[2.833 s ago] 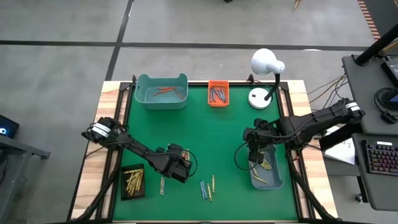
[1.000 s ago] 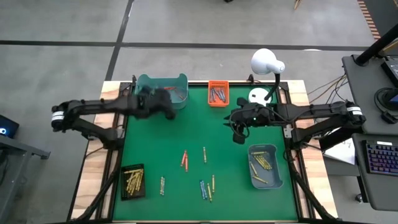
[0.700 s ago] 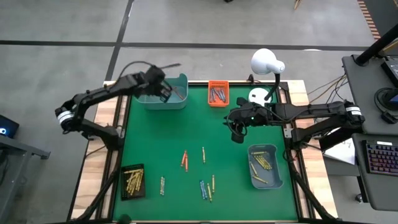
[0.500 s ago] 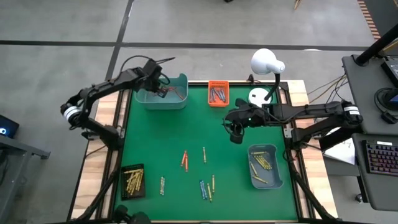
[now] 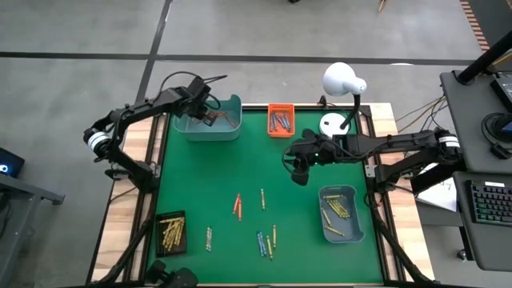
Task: Sort crayons
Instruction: Put the orange crayon into the green bin, then put the green crayon into the blue bin
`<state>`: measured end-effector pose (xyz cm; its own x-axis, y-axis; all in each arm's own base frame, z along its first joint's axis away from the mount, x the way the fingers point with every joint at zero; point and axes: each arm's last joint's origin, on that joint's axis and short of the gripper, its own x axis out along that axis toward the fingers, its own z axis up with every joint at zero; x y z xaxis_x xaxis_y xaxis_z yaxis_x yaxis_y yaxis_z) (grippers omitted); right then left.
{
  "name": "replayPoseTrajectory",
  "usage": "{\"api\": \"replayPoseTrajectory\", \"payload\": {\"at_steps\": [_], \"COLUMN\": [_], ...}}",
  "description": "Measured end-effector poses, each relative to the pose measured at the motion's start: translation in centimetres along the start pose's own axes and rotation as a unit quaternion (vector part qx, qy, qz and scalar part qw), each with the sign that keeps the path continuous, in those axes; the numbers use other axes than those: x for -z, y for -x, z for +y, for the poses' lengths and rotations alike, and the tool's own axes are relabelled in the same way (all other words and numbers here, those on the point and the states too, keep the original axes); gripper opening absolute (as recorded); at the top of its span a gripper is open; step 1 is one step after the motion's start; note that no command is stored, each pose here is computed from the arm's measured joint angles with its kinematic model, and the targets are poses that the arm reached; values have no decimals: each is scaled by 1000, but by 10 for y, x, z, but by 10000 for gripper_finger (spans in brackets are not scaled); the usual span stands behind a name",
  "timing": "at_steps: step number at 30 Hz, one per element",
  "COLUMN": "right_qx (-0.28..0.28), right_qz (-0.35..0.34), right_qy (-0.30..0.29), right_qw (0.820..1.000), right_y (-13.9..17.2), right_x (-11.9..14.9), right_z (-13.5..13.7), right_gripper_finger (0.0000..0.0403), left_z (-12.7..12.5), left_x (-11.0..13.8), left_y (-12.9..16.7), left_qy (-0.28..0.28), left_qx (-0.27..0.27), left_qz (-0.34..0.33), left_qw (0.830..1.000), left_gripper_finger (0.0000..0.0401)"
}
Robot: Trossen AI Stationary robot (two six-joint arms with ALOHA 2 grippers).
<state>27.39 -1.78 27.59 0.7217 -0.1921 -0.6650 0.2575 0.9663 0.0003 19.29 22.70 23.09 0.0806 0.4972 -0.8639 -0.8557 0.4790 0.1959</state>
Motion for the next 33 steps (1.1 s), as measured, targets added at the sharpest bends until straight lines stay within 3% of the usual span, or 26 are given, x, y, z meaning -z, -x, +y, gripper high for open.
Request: {"api": "replayPoseTrajectory", "payload": {"at_steps": [7,13,15,18,20,22,24,29,33], "right_qx": [21,44,57,79,52,-8,-60,-105,-128], "right_qz": [-7,-18,-14,-6,4,24,45,79,99], "right_qy": [-120,-155,-158,-220,-276,-307,-312,-273,-290], "right_qw": [993,987,986,972,960,951,947,953,943], "right_y": [-4,-17,-20,-26,-29,-33,-37,-48,-53], "right_x": [-3,-6,-6,-3,-1,0,1,5,0], "right_z": [-15,-33,-43,-64,-75,-78,-74,-41,-16], "right_gripper_finger": [102,102,102,102,102,102,102,102,102], "left_z": [-1,-1,-1,-4,-8,-13,-21,-53,-65], "left_x": [-6,-9,-9,-12,-15,-18,-20,-9,4], "left_y": [1,9,15,28,40,51,64,95,124], "left_qy": [-22,-32,-25,1,9,12,3,-81,-74], "left_qx": [0,3,13,53,91,116,134,165,207], "left_qz": [-32,-57,-70,-103,-136,-172,-208,-258,-285], "left_qw": [999,998,997,993,986,978,969,948,933], "left_gripper_finger": [52,57,57,57,57,57,57,57,57]}}
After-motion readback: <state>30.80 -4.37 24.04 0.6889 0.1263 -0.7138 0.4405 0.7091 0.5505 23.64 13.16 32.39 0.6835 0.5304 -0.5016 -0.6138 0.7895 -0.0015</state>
